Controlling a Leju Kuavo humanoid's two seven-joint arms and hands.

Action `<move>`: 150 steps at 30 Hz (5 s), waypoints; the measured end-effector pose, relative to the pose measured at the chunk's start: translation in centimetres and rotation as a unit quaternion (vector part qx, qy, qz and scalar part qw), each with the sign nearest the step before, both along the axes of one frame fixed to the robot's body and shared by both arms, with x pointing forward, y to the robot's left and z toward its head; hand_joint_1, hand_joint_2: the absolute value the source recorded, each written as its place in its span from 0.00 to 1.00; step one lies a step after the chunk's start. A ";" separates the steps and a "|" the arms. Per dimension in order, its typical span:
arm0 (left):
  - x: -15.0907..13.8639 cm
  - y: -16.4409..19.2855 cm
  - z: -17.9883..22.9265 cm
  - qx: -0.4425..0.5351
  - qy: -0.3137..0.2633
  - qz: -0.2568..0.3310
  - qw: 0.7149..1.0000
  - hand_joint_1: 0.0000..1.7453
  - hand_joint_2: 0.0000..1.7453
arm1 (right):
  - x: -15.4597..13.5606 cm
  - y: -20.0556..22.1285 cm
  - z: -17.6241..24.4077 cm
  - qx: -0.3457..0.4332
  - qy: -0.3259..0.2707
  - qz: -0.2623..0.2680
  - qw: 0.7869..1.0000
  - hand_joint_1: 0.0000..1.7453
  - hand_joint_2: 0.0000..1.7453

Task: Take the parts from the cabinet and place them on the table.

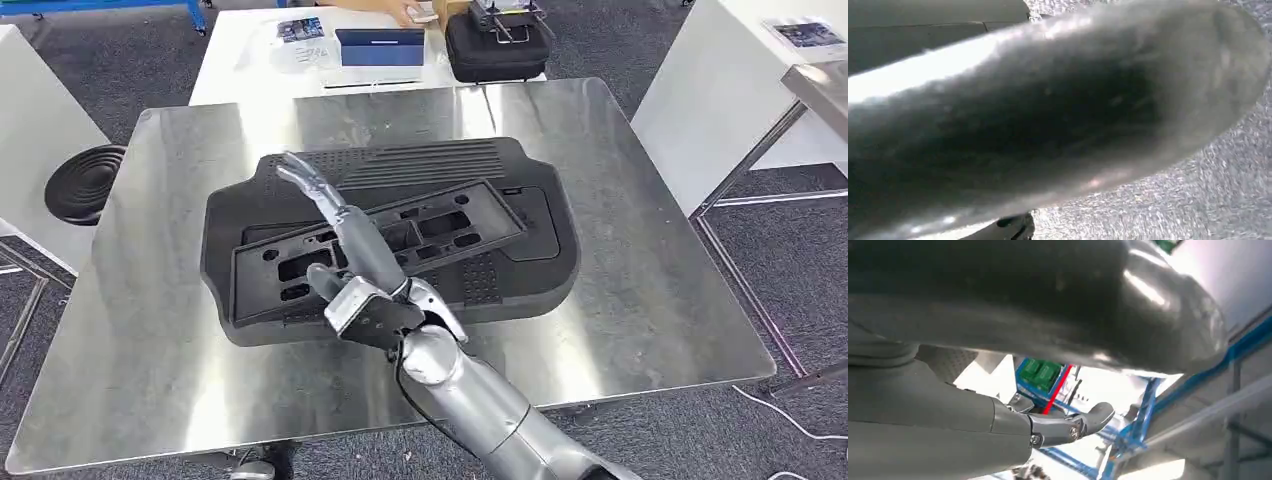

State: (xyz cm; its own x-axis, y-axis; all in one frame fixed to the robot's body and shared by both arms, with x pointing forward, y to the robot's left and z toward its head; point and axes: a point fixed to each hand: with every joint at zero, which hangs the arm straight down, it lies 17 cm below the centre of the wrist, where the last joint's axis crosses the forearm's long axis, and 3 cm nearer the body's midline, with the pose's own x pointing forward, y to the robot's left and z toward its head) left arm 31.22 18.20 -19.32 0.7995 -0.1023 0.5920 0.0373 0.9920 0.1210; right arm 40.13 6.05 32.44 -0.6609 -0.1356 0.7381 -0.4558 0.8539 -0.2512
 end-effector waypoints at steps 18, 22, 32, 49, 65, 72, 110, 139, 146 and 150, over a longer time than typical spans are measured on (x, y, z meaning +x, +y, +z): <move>-1.7 0.3 -1.0 -0.007 0.027 0.006 1.000 0.00 0.00 | -0.6 -3.2 0.7 0.045 0.008 -0.014 0.999 0.00 0.00; -1.4 0.6 -0.9 -0.004 0.026 0.008 1.000 0.00 0.00 | -0.7 -3.2 0.8 0.047 0.008 -0.012 0.999 0.00 0.00; -1.3 1.3 -1.0 0.002 0.028 0.010 1.000 0.00 0.00 | -0.9 -3.2 1.1 0.053 0.008 -0.011 0.999 0.00 0.00; -0.7 0.4 -0.6 -0.002 0.040 0.006 0.999 0.00 0.00 | -0.8 -3.3 1.4 0.054 0.005 -0.010 0.999 0.00 0.00; -2.8 2.2 -1.9 0.097 0.124 -0.126 0.979 0.00 0.00 | -1.5 -2.0 2.2 0.058 0.005 0.016 0.998 0.00 0.00; -2.5 2.1 -1.6 0.147 0.128 -0.226 0.954 0.00 0.00 | -2.1 -0.9 2.9 0.056 0.000 0.035 0.998 0.00 0.00; -2.7 5.1 -2.2 0.030 0.086 0.042 0.995 0.00 0.00 | 0.2 -3.3 -7.7 -0.010 0.091 -0.018 0.996 0.00 0.00; -11.6 26.4 -3.5 0.230 0.033 -0.087 0.969 0.00 0.00 | 0.1 -11.6 -9.1 0.012 0.078 -0.092 0.993 0.00 0.00; -15.7 21.7 -5.9 0.205 0.084 -0.144 0.964 0.00 0.00 | -0.3 -12.3 -9.1 0.015 0.078 -0.101 0.992 0.00 0.00; -18.0 19.3 -6.9 0.174 0.113 -0.164 0.964 0.00 0.00 | -0.3 -12.2 -9.0 0.015 0.078 -0.099 0.992 0.00 0.00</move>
